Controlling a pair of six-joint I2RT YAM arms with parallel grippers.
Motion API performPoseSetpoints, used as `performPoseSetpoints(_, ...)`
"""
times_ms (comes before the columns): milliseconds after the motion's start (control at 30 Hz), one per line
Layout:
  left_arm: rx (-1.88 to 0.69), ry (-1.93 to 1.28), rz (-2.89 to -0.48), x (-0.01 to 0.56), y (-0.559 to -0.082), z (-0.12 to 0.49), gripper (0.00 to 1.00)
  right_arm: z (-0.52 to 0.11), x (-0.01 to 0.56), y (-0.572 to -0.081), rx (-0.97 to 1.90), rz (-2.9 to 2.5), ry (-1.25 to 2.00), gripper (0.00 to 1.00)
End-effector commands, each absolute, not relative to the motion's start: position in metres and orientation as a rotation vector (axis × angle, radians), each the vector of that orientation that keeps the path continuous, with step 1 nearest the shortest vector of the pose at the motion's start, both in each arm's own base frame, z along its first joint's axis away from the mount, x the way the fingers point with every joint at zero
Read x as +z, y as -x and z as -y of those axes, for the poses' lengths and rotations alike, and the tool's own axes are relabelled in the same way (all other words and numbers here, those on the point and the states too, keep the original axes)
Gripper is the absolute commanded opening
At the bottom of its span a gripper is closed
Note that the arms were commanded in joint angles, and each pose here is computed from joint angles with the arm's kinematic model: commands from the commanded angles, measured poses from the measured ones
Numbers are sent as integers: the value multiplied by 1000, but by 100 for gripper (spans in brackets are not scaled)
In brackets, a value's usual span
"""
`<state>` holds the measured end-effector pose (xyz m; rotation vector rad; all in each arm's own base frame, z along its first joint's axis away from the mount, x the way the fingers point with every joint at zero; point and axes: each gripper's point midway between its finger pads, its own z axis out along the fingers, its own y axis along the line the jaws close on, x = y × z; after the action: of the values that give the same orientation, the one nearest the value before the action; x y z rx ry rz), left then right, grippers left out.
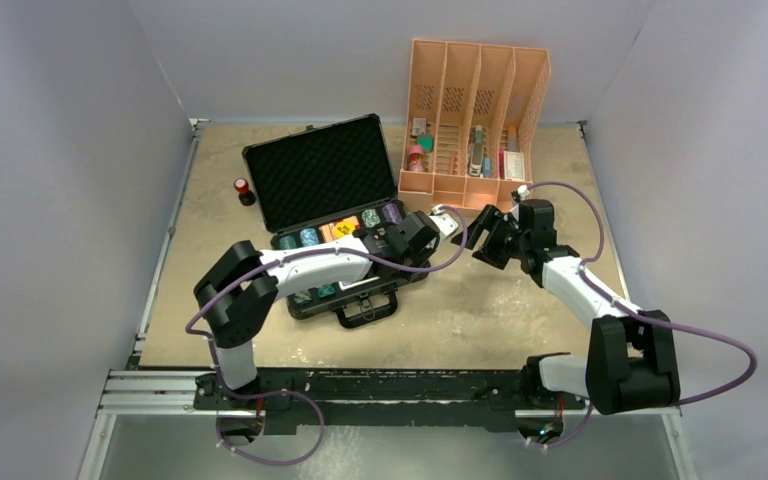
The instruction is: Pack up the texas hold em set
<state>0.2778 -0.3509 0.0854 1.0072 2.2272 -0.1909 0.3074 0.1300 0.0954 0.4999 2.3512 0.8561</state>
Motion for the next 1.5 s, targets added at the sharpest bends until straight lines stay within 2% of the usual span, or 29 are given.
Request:
performPoseSetpoints(0, -189, -1000, -2173, 101, -292, 361, 18, -134, 106, -314, 880, -2309, -443, 75)
performPoseSetpoints(100, -180, -996, -2171, 105, -294, 361, 28, -133, 105, -313, 879, -2311, -444, 75)
performPoseSetpoints(467, -262, -858, -2062, 177, -295, 347, 43, -135, 104, -312, 880, -2305, -368, 76)
performPoseSetpoints(633, -250, -716, -2030, 212, -318, 312, 49, -134, 106, -307, 869, -2289, -319, 76)
performPoseSetpoints(767, -179, -545, -2019, 240, -356, 271, 53, -133, 106, -300, 870, -2256, -299, 77)
performPoseSetpoints(933, 32, -401, -1986, 262, -407, 224, 64, -128, 104, -300, 836, -2238, -289, 76)
performPoseSetpoints(1233, 599, -366, -2026, 255, -473, 158, 65, -131, 104, -295, 866, -2248, -307, 74)
performPoseSetpoints(1467, 824, -332, -2013, 264, -499, 111, 60, -132, 110, -289, 890, -2222, -324, 73)
